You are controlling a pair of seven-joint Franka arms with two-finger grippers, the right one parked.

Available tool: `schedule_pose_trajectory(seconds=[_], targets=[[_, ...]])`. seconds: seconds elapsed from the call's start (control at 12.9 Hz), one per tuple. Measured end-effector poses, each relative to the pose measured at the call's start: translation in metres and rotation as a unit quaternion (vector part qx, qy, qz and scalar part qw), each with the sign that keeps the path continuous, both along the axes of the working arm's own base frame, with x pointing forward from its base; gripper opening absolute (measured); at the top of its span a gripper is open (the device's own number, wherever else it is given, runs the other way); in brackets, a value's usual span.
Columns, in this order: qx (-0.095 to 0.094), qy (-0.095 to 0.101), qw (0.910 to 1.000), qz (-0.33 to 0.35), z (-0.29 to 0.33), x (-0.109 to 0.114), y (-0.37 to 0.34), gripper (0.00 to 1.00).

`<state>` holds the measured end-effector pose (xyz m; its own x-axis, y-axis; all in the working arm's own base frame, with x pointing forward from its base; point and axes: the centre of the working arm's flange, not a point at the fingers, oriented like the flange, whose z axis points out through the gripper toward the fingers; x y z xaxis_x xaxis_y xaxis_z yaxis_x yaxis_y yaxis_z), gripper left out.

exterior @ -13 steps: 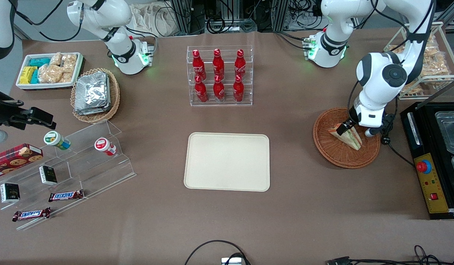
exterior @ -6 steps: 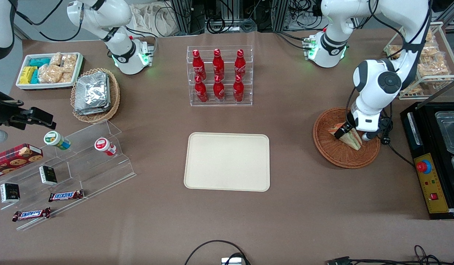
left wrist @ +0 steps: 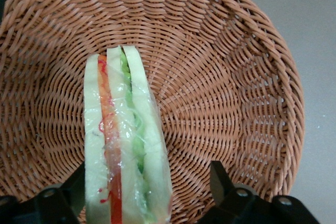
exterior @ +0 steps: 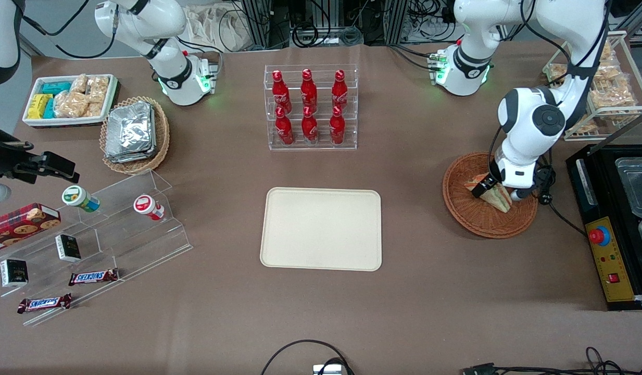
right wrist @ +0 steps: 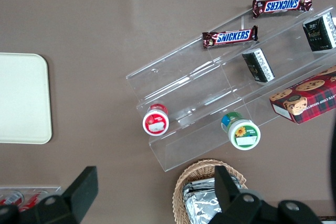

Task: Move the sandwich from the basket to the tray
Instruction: 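Close the left gripper on the sandwich wedge, then lift the sandwich and carry it with the left gripper toward the tray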

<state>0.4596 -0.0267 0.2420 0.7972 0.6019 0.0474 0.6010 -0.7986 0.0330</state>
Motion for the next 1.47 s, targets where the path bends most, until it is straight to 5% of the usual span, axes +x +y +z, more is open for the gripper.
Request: schedule_pose_trajectory(seconds=[0.15, 0.31, 0.62, 1.47], targets=[[0.000, 0.005, 1.0000, 0.000, -0.005, -0.001, 0.000, 0.81], [0.000, 0.007, 1.0000, 0.001, -0.007, -0.001, 0.001, 0.62], [0.000, 0.005, 1.0000, 0.001, -0.006, -0.001, 0.001, 0.48], [0.025, 0.011, 0.9936, -0.110, 0.078, 0.019, -0.064, 0.44]])
